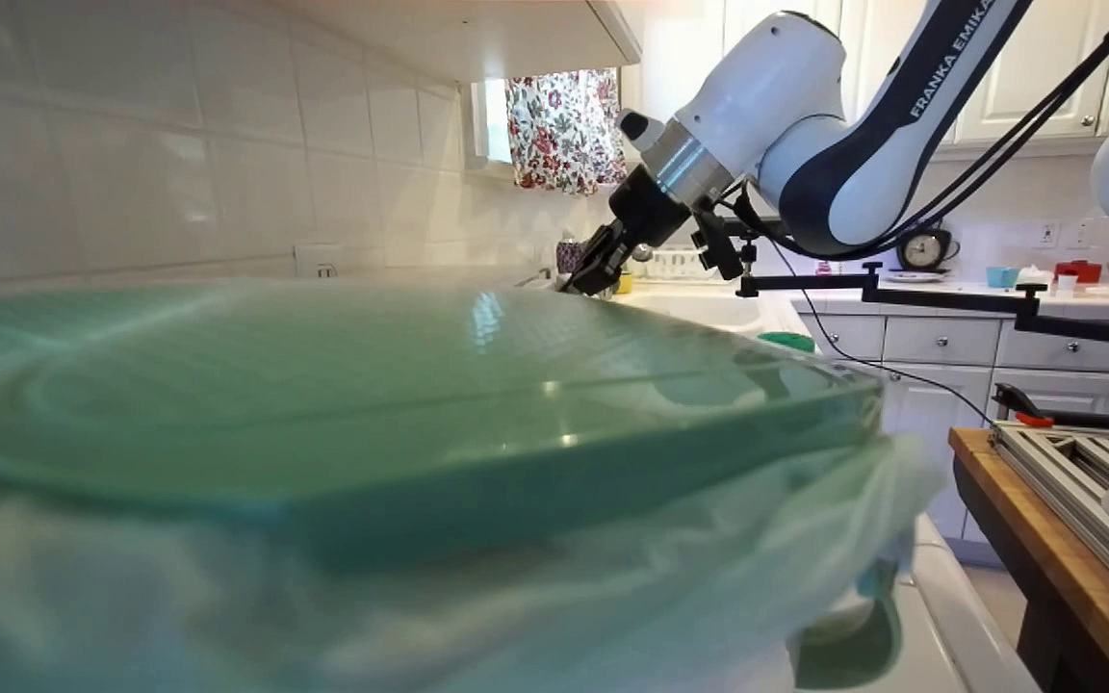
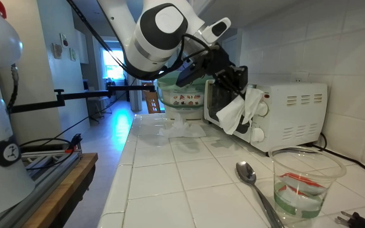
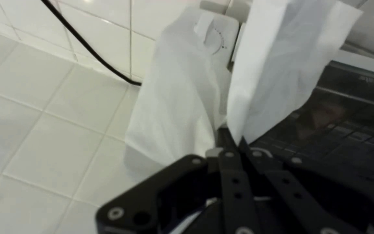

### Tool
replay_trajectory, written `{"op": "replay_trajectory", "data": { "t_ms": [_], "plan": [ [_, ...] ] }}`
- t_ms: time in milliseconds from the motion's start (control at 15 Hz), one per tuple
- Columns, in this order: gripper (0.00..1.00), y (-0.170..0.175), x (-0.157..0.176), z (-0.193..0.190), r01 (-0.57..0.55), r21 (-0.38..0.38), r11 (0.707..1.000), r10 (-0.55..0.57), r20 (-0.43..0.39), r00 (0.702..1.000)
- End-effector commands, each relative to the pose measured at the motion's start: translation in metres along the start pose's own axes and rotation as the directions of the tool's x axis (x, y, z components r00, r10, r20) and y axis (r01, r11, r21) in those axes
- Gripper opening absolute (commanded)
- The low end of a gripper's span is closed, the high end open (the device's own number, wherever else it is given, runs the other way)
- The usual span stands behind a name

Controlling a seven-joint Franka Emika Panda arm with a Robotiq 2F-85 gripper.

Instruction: Pick up the tissue and then use it to wipe the mini oven door

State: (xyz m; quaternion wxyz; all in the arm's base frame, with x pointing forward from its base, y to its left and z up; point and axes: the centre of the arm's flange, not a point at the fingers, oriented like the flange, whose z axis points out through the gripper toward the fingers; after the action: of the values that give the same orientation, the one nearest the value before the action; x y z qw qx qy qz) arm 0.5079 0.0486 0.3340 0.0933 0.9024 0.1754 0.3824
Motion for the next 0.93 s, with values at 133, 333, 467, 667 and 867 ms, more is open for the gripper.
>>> {"op": "replay_trajectory", "data": {
  "t_ms": [133,333,467,667,867],
  "plan": [
    [0.00,-0.009,-0.012,-0.013,-0.079,0.026,0.997,0.073,0.160,0.984],
    [0.00,-0.019,-0.017,-0.019,-0.102,0.078,0.992,0.077,0.271,0.959],
    [0.00,-0.027,-0.023,-0.019,-0.119,0.107,0.987,0.077,0.335,0.939],
    [0.00,-0.032,-0.037,-0.011,-0.157,0.129,0.979,0.091,0.412,0.906],
    [0.00,-0.032,-0.054,0.001,-0.202,0.137,0.970,0.117,0.465,0.878]
  ]
}}
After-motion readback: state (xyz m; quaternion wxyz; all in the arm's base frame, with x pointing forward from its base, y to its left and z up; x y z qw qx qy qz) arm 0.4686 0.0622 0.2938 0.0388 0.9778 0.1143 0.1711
